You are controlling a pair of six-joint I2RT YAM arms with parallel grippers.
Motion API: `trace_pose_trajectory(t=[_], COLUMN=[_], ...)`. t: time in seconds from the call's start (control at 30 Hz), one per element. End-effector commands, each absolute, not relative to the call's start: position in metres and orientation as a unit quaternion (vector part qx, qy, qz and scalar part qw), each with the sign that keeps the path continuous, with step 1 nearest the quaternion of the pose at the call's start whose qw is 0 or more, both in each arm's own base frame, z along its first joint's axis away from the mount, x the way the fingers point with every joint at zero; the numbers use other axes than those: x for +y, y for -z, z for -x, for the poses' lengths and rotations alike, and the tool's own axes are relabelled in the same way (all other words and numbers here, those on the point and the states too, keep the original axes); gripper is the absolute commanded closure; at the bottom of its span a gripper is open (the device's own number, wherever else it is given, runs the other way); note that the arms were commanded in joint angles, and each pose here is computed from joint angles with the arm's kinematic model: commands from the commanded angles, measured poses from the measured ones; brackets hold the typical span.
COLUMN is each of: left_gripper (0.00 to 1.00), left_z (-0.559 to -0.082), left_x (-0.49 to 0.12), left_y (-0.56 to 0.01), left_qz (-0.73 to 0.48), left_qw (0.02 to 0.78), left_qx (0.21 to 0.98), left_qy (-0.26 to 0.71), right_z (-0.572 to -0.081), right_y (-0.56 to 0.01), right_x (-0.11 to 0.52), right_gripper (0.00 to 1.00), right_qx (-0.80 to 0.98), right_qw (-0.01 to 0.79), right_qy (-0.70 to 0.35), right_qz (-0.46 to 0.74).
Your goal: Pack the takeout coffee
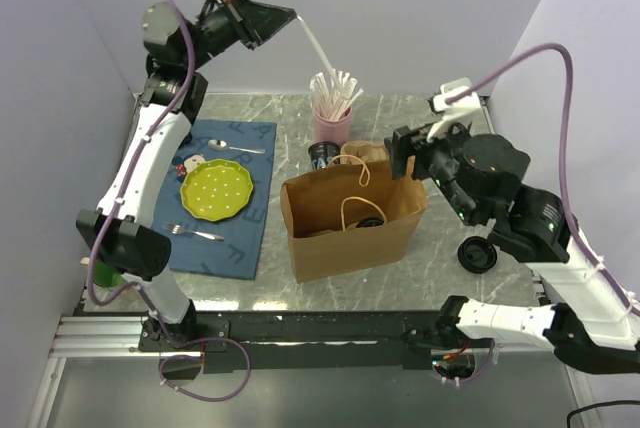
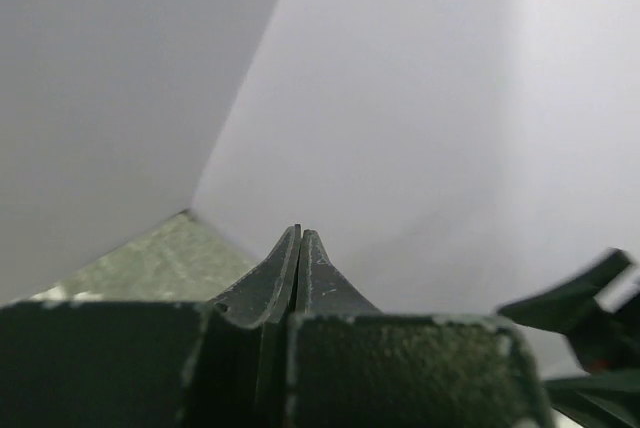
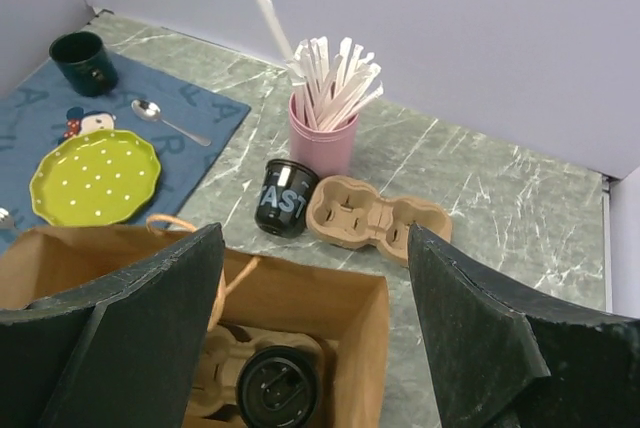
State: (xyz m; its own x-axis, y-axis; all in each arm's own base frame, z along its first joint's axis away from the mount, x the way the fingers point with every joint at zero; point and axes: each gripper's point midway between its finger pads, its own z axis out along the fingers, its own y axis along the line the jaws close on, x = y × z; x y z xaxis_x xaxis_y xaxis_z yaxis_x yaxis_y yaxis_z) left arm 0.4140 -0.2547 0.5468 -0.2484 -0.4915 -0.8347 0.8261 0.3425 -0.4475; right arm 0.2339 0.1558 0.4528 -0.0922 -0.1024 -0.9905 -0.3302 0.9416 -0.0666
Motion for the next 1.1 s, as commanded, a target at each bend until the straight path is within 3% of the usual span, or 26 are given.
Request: trace_pose_trajectory(t=[0.0,0.23,0.37,0.67,1.07], left_gripper=[0.99,0.99,0.99,0.99,0.99], left_z=[-0.344,-0.278,-0.248,-0.236,-0.261], left_x=[-0.253,-0.248,-0.242,-0.238,-0.250], left_y=[-0.583,-0.590,-0.591,-0.569,-0.500], left_qz=[-0.226,-0.301,-0.306,-0.286,-0.250], left_qw=[0.545,0.463,0.453,0.431,0.396], left_qx=[0.510,0.498,0.505,0.535,0.606], left_qy=[0.626,0.669,0.668,0.668,0.643], right_z=[-0.226,-0.213,-0.210,-0.203,-0.201], right_y=[-0.458,-0.456,-0.450,-0.450,-0.438], right_x=[0.148,0.132,0.129,0.120,0.119], right_gripper=[0.19,0.19,0.19,0.18,0.18], right_qx=[0.717,0.697,0.693,0.687,0.696], right_qw=[0.676,0.694,0.696,0.703,0.693], right_qy=[-0.127,-0.165,-0.169,-0.155,-0.162], right_qz=[0.111,0.076,0.075,0.098,0.096])
